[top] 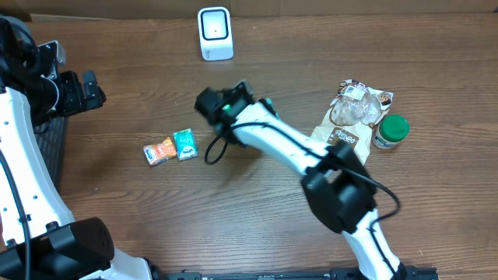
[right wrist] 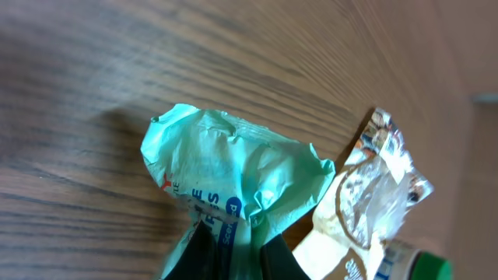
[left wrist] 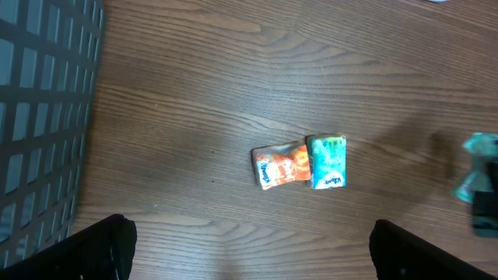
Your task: Scan the item barcode
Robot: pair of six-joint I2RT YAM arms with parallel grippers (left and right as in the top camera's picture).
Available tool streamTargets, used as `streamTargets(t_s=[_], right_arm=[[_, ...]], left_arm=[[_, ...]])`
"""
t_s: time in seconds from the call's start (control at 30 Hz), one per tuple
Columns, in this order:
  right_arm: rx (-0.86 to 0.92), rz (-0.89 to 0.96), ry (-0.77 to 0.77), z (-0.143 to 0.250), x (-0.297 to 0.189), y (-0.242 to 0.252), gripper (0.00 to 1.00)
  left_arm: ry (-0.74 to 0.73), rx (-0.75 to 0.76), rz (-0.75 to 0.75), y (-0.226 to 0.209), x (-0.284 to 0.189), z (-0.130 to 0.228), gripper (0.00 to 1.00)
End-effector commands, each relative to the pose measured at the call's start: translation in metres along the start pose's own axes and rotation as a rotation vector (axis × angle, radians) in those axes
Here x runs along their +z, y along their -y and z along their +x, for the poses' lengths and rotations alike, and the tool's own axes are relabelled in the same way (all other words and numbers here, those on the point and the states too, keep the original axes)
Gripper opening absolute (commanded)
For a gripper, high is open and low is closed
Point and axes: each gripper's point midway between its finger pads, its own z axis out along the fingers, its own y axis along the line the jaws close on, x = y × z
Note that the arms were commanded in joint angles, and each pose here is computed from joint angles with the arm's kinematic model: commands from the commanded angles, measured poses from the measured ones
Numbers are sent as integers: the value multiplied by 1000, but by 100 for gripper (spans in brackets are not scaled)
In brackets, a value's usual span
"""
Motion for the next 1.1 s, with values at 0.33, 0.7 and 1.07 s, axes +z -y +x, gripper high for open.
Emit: streamTargets(t_s=[0.33,0.7,1.07], right_arm=[[-188,-128,-3,19,-19,-88,57],[-199,-405,-37,36,-53,-150,75],[121,-629,-104,-20,-97,-91,65]], left_arm=[[3,19,1,0,0,-1,99],[3,19,1,0,0,-1,99],[3,19,1,0,0,-1,99]])
